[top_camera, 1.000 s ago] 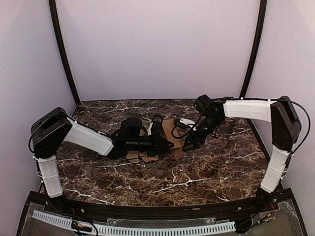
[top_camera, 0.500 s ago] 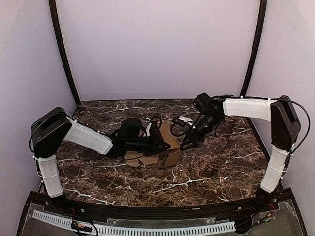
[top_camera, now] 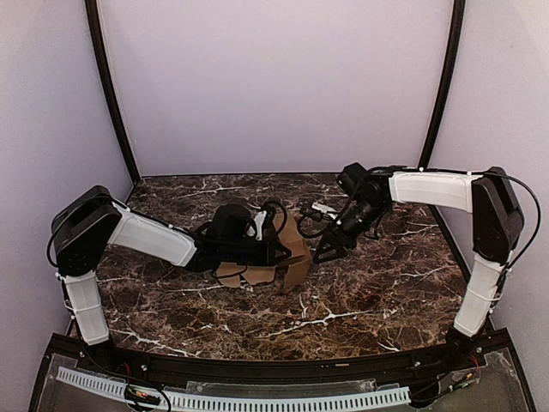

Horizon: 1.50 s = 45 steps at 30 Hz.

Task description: Fold the paper box

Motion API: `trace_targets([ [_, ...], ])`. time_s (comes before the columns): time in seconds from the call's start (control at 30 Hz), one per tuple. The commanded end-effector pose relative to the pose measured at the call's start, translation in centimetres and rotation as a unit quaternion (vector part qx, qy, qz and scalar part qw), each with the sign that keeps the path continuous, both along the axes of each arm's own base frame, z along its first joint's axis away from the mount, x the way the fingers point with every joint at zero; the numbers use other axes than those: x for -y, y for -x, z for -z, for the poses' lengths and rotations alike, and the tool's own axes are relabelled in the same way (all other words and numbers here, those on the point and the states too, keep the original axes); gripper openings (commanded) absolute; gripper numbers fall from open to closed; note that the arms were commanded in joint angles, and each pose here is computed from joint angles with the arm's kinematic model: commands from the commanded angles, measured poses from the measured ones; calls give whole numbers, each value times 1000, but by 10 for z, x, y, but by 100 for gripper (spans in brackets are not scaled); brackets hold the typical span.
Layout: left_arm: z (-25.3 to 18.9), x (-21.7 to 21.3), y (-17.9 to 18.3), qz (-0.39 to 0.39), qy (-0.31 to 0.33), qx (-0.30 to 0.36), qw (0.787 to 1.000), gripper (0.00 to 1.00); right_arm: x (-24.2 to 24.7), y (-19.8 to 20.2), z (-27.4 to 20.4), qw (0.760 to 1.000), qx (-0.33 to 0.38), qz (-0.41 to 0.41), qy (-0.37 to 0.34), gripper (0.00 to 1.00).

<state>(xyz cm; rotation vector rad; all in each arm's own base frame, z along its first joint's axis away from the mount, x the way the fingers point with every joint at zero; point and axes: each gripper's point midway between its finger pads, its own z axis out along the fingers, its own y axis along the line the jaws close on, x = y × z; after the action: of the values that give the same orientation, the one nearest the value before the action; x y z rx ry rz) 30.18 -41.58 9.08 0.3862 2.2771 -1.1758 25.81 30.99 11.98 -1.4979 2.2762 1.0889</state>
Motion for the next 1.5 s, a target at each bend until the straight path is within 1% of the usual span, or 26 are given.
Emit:
trace_targets([
  [0.0,15,-32,-8,-29,-92,56,994,5,1,2,-6,1000,-1,-2,-10,60],
  [0.13,2,-37,-14,-39,-108,107,988,6,0,0,-4,1000,0,3,-7,61],
  [0.23,-6,-33,-14,-41,-105,124,986,6,2,-7,2,1000,14,18,4,60],
  [0.3,-3,-34,-15,-51,-123,124,983,6,3,-13,8,999,34,37,13,60],
  [0.4,9,-38,-17,-73,-145,108,981,6,0,-16,20,996,75,44,22,61],
  [0.5,20,-43,-18,-90,-163,96,978,6,-7,-28,29,992,111,52,25,61],
  [0.57,23,-45,-18,-96,-164,92,978,6,-13,-39,34,990,130,57,24,61],
  [0.67,15,-44,-15,-94,-149,97,980,9,-29,-43,31,990,131,51,-3,61],
  [0.73,5,-43,-13,-92,-144,104,980,12,-38,-43,29,990,133,46,-18,61],
  [0.83,-11,-47,-11,-90,-153,115,977,22,-44,-43,28,990,136,41,-26,61],
  [0.97,-18,-57,-4,-83,-183,111,973,32,-44,-44,26,989,141,42,-29,61],
  [1.1,-19,-63,11,-60,-197,94,974,37,-47,-45,23,989,139,45,-36,61],
  [1.2,-18,-67,24,-39,-213,81,973,39,-49,-44,22,990,130,46,-41,61],
  [1.27,-22,-69,31,-29,-213,76,974,41,-51,-43,24,990,124,45,-43,61],
  [1.4,-51,-67,46,-5,-196,76,978,43,-50,-40,26,991,120,43,-40,61],
  [1.43,-67,-67,50,7,-191,82,978,44,-49,-39,26,991,120,42,-41,61],
  [1.47,-82,-69,51,16,-189,101,977,46,-47,-36,27,991,118,41,-40,61],
])
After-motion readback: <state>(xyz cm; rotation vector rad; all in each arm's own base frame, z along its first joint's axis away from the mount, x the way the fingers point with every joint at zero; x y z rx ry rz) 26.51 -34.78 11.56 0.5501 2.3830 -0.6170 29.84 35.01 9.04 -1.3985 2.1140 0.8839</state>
